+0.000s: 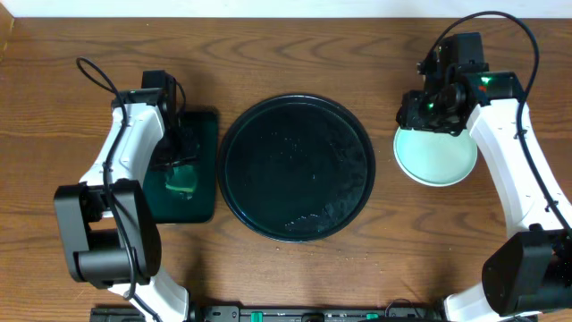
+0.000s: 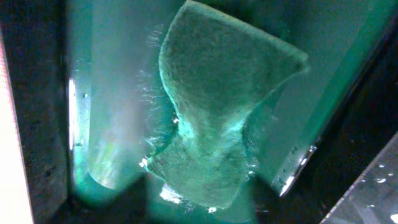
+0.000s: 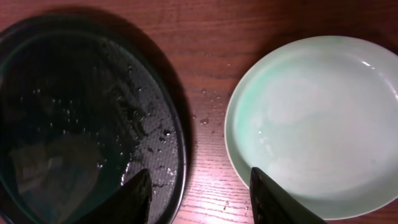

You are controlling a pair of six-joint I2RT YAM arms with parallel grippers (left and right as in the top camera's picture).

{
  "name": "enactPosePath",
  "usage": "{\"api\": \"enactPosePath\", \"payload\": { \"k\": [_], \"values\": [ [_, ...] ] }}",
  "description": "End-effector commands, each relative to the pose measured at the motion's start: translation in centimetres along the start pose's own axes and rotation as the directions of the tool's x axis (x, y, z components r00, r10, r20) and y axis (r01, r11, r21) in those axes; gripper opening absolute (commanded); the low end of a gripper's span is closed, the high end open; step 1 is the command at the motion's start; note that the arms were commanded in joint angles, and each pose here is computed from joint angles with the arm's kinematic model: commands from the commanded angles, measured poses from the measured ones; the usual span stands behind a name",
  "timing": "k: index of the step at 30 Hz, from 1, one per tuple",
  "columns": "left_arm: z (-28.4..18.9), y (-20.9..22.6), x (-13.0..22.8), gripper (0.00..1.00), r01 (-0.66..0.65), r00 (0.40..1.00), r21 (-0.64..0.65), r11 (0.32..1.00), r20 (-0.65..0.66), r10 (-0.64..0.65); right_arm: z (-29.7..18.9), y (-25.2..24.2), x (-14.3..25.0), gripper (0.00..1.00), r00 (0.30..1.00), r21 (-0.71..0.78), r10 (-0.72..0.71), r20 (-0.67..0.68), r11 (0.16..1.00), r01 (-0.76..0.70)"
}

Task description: Clean dirty plates on tray and stack at the side

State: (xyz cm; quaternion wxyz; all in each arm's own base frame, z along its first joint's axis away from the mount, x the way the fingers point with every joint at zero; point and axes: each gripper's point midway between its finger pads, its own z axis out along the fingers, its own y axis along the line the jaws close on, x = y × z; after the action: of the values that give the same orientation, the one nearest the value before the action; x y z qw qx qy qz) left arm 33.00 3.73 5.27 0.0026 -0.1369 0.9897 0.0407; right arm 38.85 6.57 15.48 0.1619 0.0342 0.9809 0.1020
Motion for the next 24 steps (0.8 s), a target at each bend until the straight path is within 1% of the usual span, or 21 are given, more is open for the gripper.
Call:
{"api": "enactPosePath", "payload": {
  "k": [1, 4, 6, 8, 9, 12, 17, 21, 22, 24],
  "values": [
    [0.5, 0.3, 0.3, 0.7, 0.01, 1.0, -0.017, 1.0, -0.025, -0.01, -0.8, 0.7, -0.2, 0.48, 0.999, 0.001, -0.044, 0.017, 0.999, 0.044],
    [-1.7, 0.5, 0.4, 0.71, 0.012, 1.0, -0.013, 1.0, -0.008, -0.012, -0.8, 0.8, 0.1, 0.48, 0.997, 0.001, -0.071, 0.006, 0.997, 0.071],
    [-4.2, 0.7, 0.1, 0.71, 0.015, 0.999, -0.004, 1.0, 0.034, -0.015, -0.8, 1.0, 0.2, 0.48, 0.995, -0.001, -0.095, 0.003, 0.995, 0.095],
    [-6.9, 0.8, -0.2, 0.71, 0.021, 0.995, 0.01, 1.0, 0.096, -0.021, -0.9, 1.3, 0.3, 0.48, 0.993, -0.003, -0.116, 0.006, 0.993, 0.116],
    [-8.8, 1.0, -0.3, 0.72, 0.024, 0.988, 0.022, 0.999, 0.151, -0.027, -1.2, 1.4, 0.2, 0.48, 0.992, -0.004, -0.125, 0.008, 0.992, 0.125],
    [-12.0, 1.3, 0.1, 0.72, 0.029, 0.968, 0.045, 0.999, 0.247, -0.04, -2.2, 1.8, 0.1, 0.48, 0.991, -0.006, -0.131, 0.015, 0.991, 0.131],
    [-15.9, 1.8, 1.0, 0.72, 0.032, 0.929, 0.075, 0.997, 0.366, -0.057, -5.6, 2.4, -0.3, 0.47, 0.987, -0.012, -0.141, 0.072, 0.99, 0.142],
    [-17.5, 2.1, 1.6, 0.72, 0.032, 0.907, 0.088, 0.996, 0.415, -0.066, -10.4, 3.1, -0.4, 0.48, 0.973, -0.02, -0.153, 0.175, 0.987, 0.159],
    [-17.7, 2.1, 1.6, 0.72, 0.032, 0.905, 0.089, 0.996, 0.42, -0.067, -11.3, 3.2, -0.4, 0.49, 0.968, -0.022, -0.155, 0.195, 0.986, 0.163],
    [-17.8, 2.1, 1.7, 0.72, 0.032, 0.903, 0.09, 0.995, 0.424, -0.068, -13.8, 3.5, 0.0, 0.57, 0.955, -0.025, -0.16, 0.251, 0.985, 0.172]
  ]
}}
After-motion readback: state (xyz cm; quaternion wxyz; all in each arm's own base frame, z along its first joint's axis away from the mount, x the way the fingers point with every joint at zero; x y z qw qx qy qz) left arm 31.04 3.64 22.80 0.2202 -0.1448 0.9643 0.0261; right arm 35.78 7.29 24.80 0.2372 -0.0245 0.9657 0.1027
